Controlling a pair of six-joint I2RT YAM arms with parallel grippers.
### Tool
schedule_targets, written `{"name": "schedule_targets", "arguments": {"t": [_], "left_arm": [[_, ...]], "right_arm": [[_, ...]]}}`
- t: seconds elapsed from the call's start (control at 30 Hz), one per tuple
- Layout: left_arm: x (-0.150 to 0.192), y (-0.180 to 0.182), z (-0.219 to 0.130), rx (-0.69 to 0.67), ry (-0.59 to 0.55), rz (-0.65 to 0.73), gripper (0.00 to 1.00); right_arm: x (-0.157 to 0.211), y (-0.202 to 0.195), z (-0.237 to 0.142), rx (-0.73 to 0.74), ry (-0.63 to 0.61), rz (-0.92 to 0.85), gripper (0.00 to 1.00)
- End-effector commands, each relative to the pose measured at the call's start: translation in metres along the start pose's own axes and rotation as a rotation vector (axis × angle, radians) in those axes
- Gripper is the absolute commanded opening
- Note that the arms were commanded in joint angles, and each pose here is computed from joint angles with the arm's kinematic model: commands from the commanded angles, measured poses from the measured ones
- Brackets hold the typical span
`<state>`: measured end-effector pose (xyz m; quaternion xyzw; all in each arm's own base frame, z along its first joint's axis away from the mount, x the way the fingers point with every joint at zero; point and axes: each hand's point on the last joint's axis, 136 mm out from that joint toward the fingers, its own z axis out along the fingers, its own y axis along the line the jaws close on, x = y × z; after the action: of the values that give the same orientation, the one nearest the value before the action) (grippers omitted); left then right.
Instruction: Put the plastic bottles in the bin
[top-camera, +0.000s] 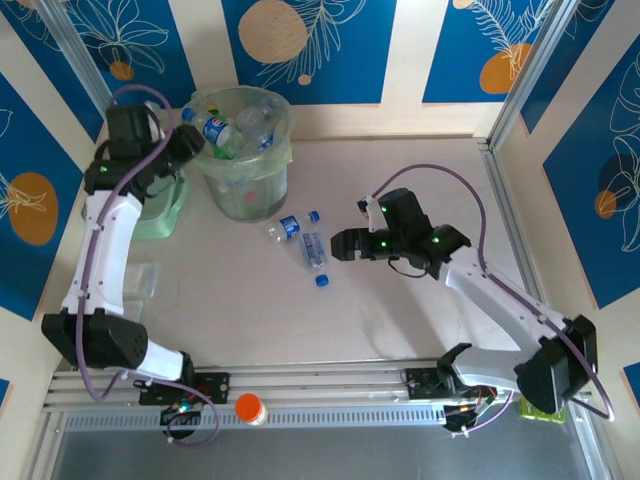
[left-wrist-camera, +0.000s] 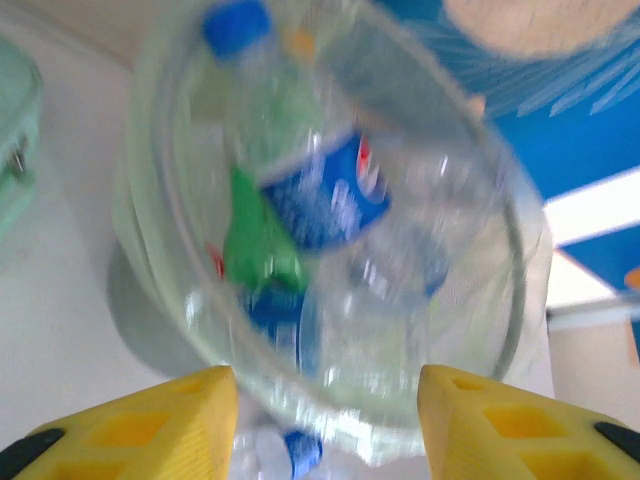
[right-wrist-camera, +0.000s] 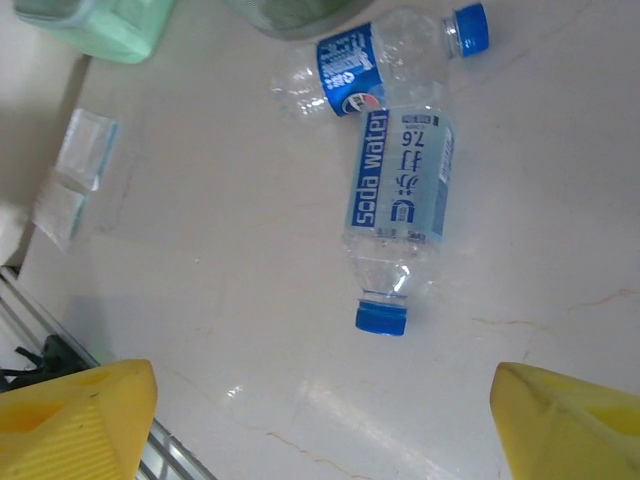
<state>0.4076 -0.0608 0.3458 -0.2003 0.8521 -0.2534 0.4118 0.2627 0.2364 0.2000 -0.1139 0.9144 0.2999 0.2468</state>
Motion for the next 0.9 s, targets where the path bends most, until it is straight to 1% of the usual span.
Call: {"name": "schedule_targets", "arguments": {"t": [0.0, 0.1, 0.2, 0.27, 0.37, 0.43, 0.5, 0.57, 0.7, 0.8, 0.87], "left_arm": [[0.032, -0.032, -0.023, 0.133, 0.002, 0.042, 0.54], [0.067, -0.029, -0.029, 0.166, 0.044, 0.054, 0.56], [0.085, -0.021, -0.041, 0.178, 0.042, 0.069, 0.58], [0.087, -0.01, -0.051, 0.142, 0.005, 0.106, 0.59], [0.087, 0.013, -0.064, 0.034, -0.074, 0.127, 0.6], [0.087, 0.025, -0.065, -0.03, -0.091, 0.124, 0.61], [0.088, 0.03, -0.063, -0.064, -0.094, 0.128, 0.63], [0.088, 0.029, -0.061, -0.07, -0.094, 0.141, 0.63], [0.09, 0.023, -0.059, -0.056, -0.087, 0.161, 0.64], [0.091, 0.021, -0.059, -0.059, -0.086, 0.173, 0.64], [0.092, 0.021, -0.059, -0.064, -0.087, 0.186, 0.64]], "right_arm": [[0.008, -0.008, 0.022, 0.055, 0.095, 0.03, 0.86], [0.012, -0.012, 0.046, 0.104, 0.176, 0.023, 0.89], [0.015, -0.016, 0.071, 0.191, 0.253, -0.019, 0.92], [0.016, -0.021, 0.085, 0.263, 0.291, -0.06, 0.94], [0.02, -0.03, 0.104, 0.37, 0.345, -0.113, 0.96], [0.023, -0.031, 0.116, 0.415, 0.373, -0.153, 0.96], [0.027, -0.03, 0.128, 0.446, 0.403, -0.198, 0.96], [0.031, -0.034, 0.138, 0.493, 0.438, -0.229, 0.96], [0.034, -0.045, 0.151, 0.562, 0.462, -0.253, 0.96], [0.032, -0.05, 0.156, 0.579, 0.457, -0.249, 0.91], [0.031, -0.051, 0.158, 0.579, 0.444, -0.251, 0.86]]}}
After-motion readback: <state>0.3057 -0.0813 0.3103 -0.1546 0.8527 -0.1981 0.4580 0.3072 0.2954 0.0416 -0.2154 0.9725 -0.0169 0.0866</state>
